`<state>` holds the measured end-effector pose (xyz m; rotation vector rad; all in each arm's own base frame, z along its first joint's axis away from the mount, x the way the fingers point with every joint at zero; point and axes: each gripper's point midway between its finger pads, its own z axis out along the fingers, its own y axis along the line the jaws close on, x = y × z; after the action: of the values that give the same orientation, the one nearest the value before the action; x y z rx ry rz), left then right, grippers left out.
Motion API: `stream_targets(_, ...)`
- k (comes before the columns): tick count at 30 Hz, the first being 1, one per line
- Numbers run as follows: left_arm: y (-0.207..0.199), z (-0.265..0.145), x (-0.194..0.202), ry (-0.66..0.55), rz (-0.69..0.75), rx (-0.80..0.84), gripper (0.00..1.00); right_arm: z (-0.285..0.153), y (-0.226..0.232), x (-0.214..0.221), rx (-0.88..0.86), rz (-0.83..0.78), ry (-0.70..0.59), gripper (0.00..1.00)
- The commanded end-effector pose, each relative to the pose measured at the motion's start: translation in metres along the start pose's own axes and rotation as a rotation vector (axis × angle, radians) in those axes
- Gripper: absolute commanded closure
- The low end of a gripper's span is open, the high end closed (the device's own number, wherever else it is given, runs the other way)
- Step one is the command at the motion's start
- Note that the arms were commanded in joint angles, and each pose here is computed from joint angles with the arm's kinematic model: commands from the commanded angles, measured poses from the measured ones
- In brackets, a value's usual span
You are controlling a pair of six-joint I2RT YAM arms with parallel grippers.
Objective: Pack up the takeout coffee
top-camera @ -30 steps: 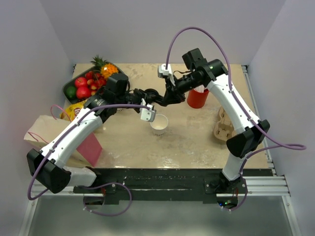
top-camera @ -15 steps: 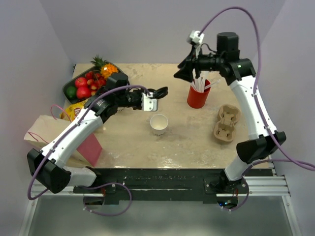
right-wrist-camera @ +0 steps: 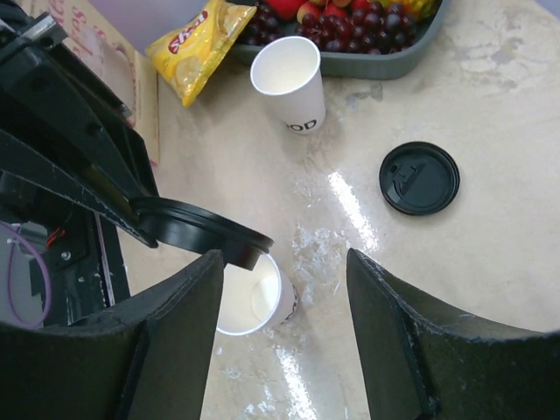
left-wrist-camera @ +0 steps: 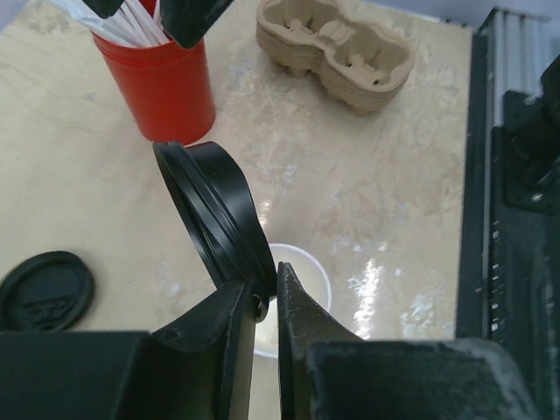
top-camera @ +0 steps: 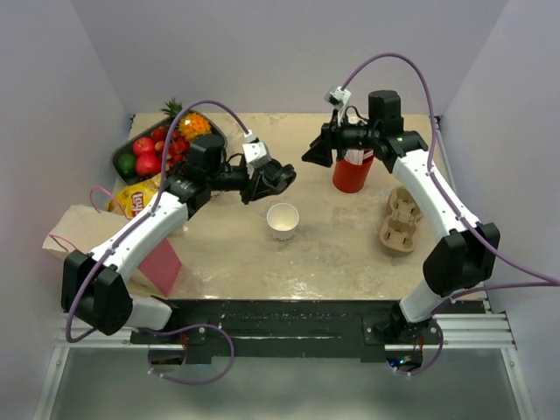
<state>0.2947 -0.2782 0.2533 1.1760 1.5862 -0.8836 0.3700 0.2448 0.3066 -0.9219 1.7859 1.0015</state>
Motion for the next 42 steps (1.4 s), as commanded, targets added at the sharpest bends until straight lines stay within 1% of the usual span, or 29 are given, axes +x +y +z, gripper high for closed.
stream_targets(1, -0.004, 0.003, -0.016, -0.113, -0.192, 0.11, 0.89, 0.007, 0.0, -0.001, -0.021, 0.022, -0.037, 0.38)
stream_targets(2, 0.0, 0.008, -0.012, -0.118, -0.221, 0.127, 0.89, 0.009, -0.003, 0.006, -0.02, 0.043, -0.027, 0.38)
stream_targets(3, -0.003, 0.006, -0.01, -0.121, -0.291, 0.169, 0.89, 0.012, -0.003, 0.014, -0.027, 0.065, -0.014, 0.38)
stream_targets(4, -0.001, 0.007, -0.01, -0.141, -0.301, 0.189, 0.88, 0.013, -0.005, 0.017, -0.028, 0.082, -0.01, 0.37)
stream_targets(5, -0.006, 0.009, -0.005, -0.136, -0.376, 0.243, 0.88, 0.015, -0.006, 0.023, -0.032, 0.098, 0.001, 0.37)
stream_targets(6, -0.005, 0.009, -0.003, -0.142, -0.405, 0.255, 0.88, 0.017, -0.006, 0.028, -0.039, 0.113, 0.01, 0.37)
stream_targets(7, -0.006, 0.011, -0.001, -0.168, -0.4, 0.272, 0.88, 0.018, -0.006, 0.033, -0.041, 0.125, 0.02, 0.37)
stream_targets(8, -0.009, 0.011, 0.003, -0.164, -0.472, 0.298, 0.87, 0.019, -0.006, 0.036, -0.043, 0.138, 0.026, 0.37)
stream_targets(9, -0.01, 0.012, 0.005, -0.17, -0.495, 0.305, 0.87, 0.021, -0.008, 0.042, -0.045, 0.154, 0.036, 0.37)
stream_targets(10, -0.01, 0.013, 0.008, -0.191, -0.491, 0.307, 0.86, 0.022, -0.008, 0.045, -0.048, 0.166, 0.042, 0.37)
stream_targets(11, -0.009, 0.016, 0.013, -0.185, -0.564, 0.305, 0.85, 0.023, -0.008, 0.047, -0.05, 0.172, 0.046, 0.37)
stream_targets(13, -0.008, 0.016, 0.019, -0.199, -0.592, 0.303, 0.83, 0.027, -0.007, 0.051, -0.058, 0.176, 0.052, 0.37)
stream_targets(16, 0.002, 0.017, 0.031, -0.186, -0.661, 0.277, 0.82, 0.033, -0.005, 0.059, -0.056, 0.186, 0.072, 0.36)
stream_targets(18, 0.01, 0.016, 0.04, -0.176, -0.718, 0.264, 0.82, 0.036, -0.009, 0.069, -0.018, 0.203, 0.099, 0.36)
stream_targets(23, 0.017, 0.016, 0.058, -0.156, -0.817, 0.231, 0.8, 0.041, -0.008, 0.09, -0.006, 0.235, 0.143, 0.36)
stream_targets(31, 0.001, 0.009, 0.059, -0.169, -0.867, 0.286, 0.76, 0.041, -0.009, 0.1, 0.008, 0.255, 0.166, 0.36)
stream_targets(32, -0.002, 0.007, 0.059, -0.168, -0.875, 0.294, 0.75, 0.04, -0.007, 0.102, 0.009, 0.287, 0.17, 0.36)
stream_targets(35, -0.009, 0.005, 0.064, -0.167, -0.884, 0.283, 0.73, 0.04, -0.002, 0.109, -0.004, 0.31, 0.18, 0.36)
stream_targets(36, -0.013, 0.005, 0.071, -0.15, -0.913, 0.275, 0.72, 0.04, -0.001, 0.11, -0.007, 0.312, 0.182, 0.36)
stream_targets(42, -0.014, 0.004, 0.076, -0.141, -0.922, 0.253, 0.69, 0.044, 0.005, 0.116, -0.015, 0.316, 0.193, 0.36)
